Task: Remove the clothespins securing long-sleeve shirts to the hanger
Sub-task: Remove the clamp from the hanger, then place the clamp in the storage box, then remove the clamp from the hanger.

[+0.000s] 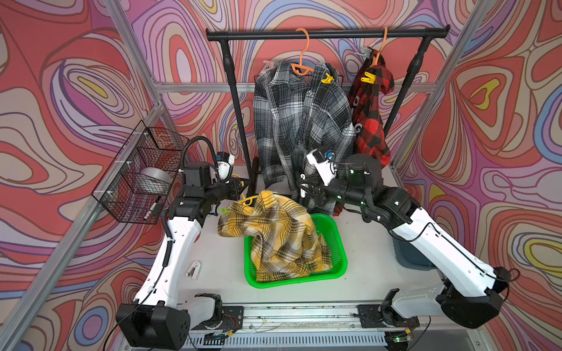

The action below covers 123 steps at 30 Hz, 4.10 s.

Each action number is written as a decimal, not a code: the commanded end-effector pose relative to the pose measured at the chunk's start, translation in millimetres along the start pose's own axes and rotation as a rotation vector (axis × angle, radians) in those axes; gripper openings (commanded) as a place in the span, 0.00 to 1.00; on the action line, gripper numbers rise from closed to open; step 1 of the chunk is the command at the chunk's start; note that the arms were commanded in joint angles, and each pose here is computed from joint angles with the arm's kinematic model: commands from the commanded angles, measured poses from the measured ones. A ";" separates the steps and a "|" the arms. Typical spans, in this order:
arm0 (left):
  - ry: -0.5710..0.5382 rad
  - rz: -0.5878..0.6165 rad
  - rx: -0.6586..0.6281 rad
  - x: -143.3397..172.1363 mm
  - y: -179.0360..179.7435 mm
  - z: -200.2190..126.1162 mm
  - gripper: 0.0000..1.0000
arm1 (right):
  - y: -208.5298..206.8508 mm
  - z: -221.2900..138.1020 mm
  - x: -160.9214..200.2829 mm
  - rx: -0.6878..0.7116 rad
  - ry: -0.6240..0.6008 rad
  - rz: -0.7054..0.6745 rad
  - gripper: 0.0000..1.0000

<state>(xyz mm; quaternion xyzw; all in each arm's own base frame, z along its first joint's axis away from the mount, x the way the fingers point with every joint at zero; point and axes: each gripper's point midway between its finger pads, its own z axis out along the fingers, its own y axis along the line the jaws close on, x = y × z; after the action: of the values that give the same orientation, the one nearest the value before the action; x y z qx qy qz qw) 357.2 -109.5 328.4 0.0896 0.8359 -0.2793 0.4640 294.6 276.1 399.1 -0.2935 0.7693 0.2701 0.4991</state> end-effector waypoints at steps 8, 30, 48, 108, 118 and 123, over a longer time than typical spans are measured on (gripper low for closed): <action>-0.077 0.027 0.031 -13.6 -4.5 -1.6 0.00 | -158.9 -75.8 143.6 0.548 0.197 0.601 0.00; -0.081 0.041 0.020 -3.7 0.2 0.3 0.00 | -374.3 -207.0 305.4 1.315 0.003 1.050 0.00; -0.064 0.034 0.041 -3.9 -1.5 4.4 0.00 | -360.8 -198.1 226.3 1.111 -0.142 0.951 0.69; -0.139 0.067 0.197 -37.9 -38.7 -10.7 0.00 | 57.3 100.8 66.7 -0.238 0.386 -0.169 0.03; -0.251 0.078 0.186 -54.3 -38.7 -27.7 0.59 | 49.2 74.1 51.8 -0.235 0.277 -0.143 0.00; -0.358 0.038 0.310 -66.3 -37.0 -45.5 0.74 | 27.1 51.9 38.9 -0.296 0.188 -0.035 0.00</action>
<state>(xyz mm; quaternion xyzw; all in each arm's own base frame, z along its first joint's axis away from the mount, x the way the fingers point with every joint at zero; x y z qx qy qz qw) 353.3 -107.8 385.7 0.0997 0.7414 -0.3690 0.5516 299.2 332.0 319.4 -0.4113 0.7873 0.2884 0.3576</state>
